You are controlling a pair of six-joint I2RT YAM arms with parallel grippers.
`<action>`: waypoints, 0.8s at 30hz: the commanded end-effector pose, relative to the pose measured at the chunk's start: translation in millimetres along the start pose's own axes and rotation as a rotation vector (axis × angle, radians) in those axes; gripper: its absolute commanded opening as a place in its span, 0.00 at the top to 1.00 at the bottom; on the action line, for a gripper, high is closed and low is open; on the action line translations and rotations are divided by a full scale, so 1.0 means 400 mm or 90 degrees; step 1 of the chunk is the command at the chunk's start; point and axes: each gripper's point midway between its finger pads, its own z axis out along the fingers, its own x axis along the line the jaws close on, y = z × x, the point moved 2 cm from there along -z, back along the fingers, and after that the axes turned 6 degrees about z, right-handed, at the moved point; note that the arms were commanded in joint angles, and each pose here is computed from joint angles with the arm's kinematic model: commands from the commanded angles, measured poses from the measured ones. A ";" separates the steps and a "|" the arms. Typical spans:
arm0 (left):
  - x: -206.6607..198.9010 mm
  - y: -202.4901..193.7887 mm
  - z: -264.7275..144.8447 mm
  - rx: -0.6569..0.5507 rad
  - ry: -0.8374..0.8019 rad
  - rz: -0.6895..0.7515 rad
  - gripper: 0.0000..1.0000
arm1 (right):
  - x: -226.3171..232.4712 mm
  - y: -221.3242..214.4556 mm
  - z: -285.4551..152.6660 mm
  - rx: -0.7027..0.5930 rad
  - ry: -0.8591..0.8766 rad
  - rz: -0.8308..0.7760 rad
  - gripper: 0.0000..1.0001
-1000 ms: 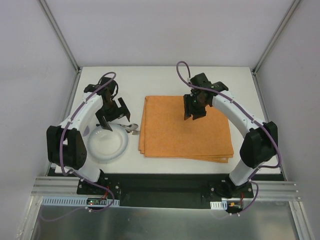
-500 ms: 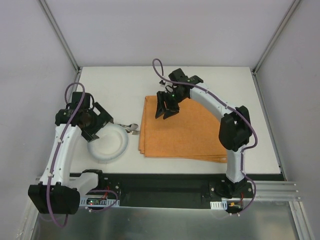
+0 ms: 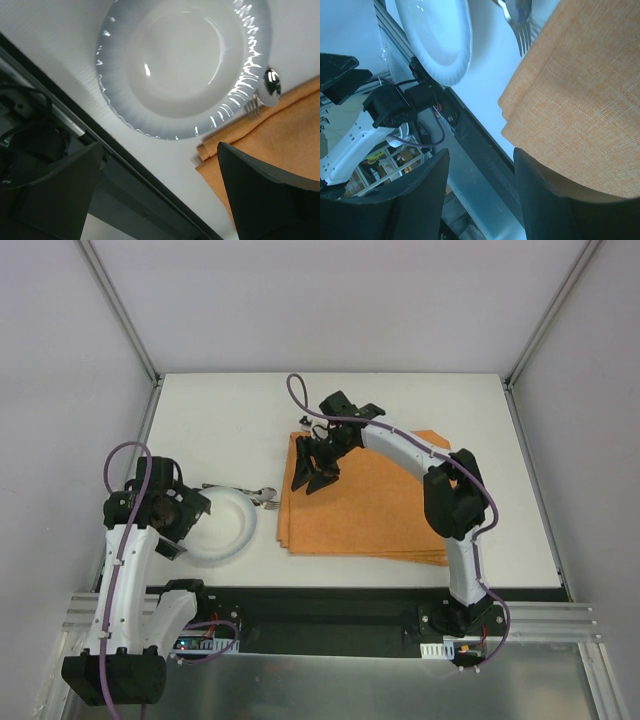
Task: Set the dinner table for one person
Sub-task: Move the plate to the center of the board.
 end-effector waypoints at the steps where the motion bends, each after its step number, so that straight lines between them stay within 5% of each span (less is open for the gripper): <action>1: 0.086 -0.032 0.008 0.022 0.124 -0.073 0.01 | 0.019 -0.050 -0.029 0.017 0.012 -0.020 0.43; 12: 0.118 -0.015 0.083 0.014 0.262 -0.184 0.01 | 0.003 -0.096 -0.050 0.025 -0.007 -0.027 0.43; 24: 0.002 -0.042 0.205 0.093 0.089 -0.154 0.01 | 0.030 -0.018 0.040 0.046 0.072 -0.030 0.39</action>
